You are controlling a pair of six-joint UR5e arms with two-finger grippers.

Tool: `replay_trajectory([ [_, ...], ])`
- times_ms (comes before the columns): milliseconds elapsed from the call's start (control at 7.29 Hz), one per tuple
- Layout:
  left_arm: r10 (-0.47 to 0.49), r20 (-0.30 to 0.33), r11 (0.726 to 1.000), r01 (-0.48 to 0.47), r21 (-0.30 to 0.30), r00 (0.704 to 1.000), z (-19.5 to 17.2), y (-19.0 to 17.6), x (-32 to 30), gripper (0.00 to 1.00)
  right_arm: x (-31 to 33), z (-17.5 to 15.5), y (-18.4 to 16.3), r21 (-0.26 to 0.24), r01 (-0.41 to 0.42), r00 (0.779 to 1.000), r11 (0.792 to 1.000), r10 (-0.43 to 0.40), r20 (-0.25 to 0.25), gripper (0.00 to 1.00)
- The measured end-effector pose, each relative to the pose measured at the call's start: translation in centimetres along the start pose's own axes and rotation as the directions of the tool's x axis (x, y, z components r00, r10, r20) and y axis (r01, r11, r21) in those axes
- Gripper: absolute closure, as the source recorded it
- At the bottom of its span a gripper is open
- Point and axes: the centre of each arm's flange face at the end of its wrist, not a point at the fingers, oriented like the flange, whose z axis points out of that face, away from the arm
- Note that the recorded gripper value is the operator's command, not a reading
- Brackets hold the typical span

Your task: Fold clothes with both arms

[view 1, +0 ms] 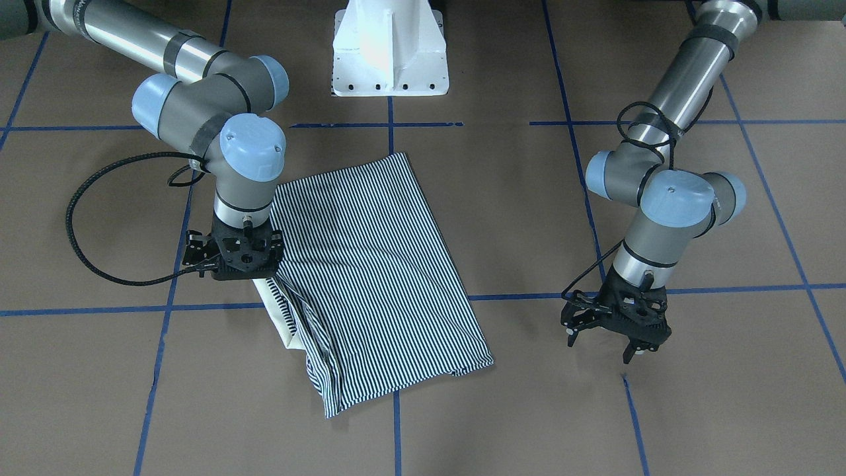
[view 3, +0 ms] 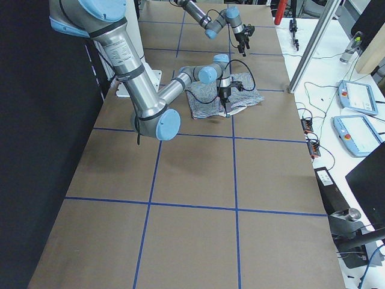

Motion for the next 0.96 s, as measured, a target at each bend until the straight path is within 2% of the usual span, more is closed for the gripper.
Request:
replay_trajectory([
  [275, 0.003, -0.008, 1.0, -0.003, 0.011, 1.0, -0.5, -0.4, 0.4, 0.0, -0.2, -2.8, -2.8, 0.035, -0.019, 0.996, 0.999, 0.016, 0.082, 0.0],
  [549, 0.006, -0.018, 1.0, -0.006, 0.023, 1.0, -1.0, -0.8, 0.9, 0.0, -2.3, -4.4, -5.3, 0.042, -0.062, 0.989, 0.997, 0.056, 0.135, 0.0],
  [824, 0.011, -0.039, 0.999, -0.009, 0.048, 0.999, -2.3, -1.8, 2.2, 0.0, -4.1, -3.3, -7.6, 0.058, -0.111, 0.978, 0.992, 0.098, 0.184, 0.0],
  [961, -0.007, -0.075, 0.998, 0.012, 0.056, 0.997, -3.6, -2.6, 3.4, 0.0, -3.6, -3.3, -8.6, 0.055, -0.126, 0.968, 0.99, 0.111, 0.224, 0.0],
])
